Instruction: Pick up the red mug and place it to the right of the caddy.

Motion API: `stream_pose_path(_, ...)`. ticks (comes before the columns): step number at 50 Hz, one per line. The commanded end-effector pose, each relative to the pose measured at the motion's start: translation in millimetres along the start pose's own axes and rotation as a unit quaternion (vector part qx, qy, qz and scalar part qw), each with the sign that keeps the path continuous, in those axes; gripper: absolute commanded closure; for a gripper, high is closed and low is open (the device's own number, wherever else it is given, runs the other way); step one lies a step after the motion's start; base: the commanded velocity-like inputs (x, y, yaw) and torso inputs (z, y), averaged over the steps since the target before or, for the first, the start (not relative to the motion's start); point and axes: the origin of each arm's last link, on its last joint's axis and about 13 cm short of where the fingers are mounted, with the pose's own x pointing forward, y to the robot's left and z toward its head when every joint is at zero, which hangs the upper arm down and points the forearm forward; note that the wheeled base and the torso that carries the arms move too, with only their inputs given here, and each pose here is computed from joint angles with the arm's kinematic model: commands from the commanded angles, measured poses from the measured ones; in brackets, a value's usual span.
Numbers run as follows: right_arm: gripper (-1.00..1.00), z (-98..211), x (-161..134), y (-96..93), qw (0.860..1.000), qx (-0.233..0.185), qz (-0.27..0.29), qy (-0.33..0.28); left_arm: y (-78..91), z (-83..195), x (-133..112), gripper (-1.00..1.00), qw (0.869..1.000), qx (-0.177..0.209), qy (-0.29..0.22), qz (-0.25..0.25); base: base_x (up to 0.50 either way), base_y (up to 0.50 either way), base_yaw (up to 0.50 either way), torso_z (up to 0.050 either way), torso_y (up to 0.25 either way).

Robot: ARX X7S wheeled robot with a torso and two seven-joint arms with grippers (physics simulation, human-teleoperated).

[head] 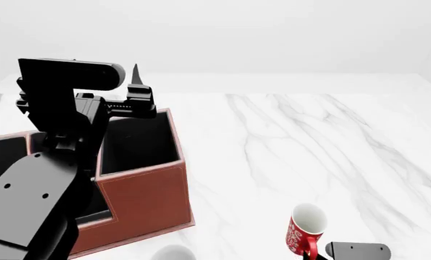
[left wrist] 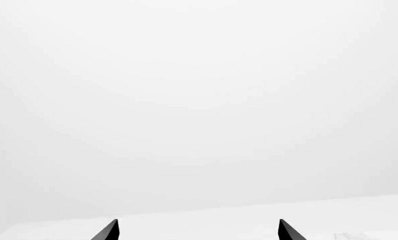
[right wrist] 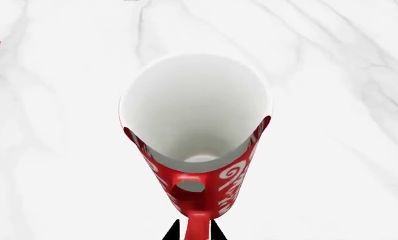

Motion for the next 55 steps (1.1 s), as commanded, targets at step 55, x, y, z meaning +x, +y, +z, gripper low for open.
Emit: stream_pose_path(55,1.00,128,94,55.7,0.941,-0.178,0.287,-0.034,1.6,-1,6,-1.00,1.000,-0.003,0.005,0.002,0.00,0.00,0.00,0.000,0.000)
